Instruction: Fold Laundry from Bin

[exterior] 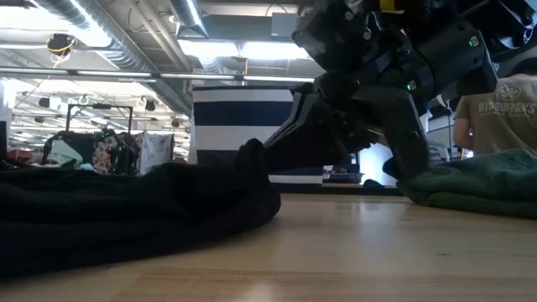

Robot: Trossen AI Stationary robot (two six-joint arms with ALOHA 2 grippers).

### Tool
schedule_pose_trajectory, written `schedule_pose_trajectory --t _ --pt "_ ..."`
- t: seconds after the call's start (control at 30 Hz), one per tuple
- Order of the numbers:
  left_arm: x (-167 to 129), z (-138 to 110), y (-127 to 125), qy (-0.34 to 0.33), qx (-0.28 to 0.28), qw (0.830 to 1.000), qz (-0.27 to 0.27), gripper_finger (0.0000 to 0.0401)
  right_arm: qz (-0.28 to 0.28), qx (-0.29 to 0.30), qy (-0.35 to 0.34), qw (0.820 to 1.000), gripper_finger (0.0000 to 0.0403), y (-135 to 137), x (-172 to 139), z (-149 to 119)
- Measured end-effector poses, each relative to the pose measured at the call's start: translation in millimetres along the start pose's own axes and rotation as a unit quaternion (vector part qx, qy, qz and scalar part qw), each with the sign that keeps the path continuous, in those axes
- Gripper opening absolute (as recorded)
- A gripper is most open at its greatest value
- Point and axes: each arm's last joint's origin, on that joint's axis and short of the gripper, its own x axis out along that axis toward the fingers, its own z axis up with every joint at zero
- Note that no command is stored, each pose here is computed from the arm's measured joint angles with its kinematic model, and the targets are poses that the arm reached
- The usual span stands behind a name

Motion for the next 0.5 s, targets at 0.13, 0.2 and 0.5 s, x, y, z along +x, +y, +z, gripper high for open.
schedule_pose_trajectory --t 0.13,0.2,0.5 --pt "0.9 0.0 1.2 0.001 -0.044 0.999 0.001 0.0013 0.012 -0.009 0.026 1.000 0.0000 1.7 -0.3 -5.4" --pt "-0.9 -0.3 -1.0 -0.001 -0.068 0.998 0.003 0.0009 0.016 -0.015 0.043 0.999 0.0000 2.4 -0.6 -8.7" --pt "-18.3 -13.0 -20.0 0.016 -0.147 0.989 0.012 0.0004 0.071 -0.049 0.080 0.993 0.0010 20.1 -7.8 -13.8"
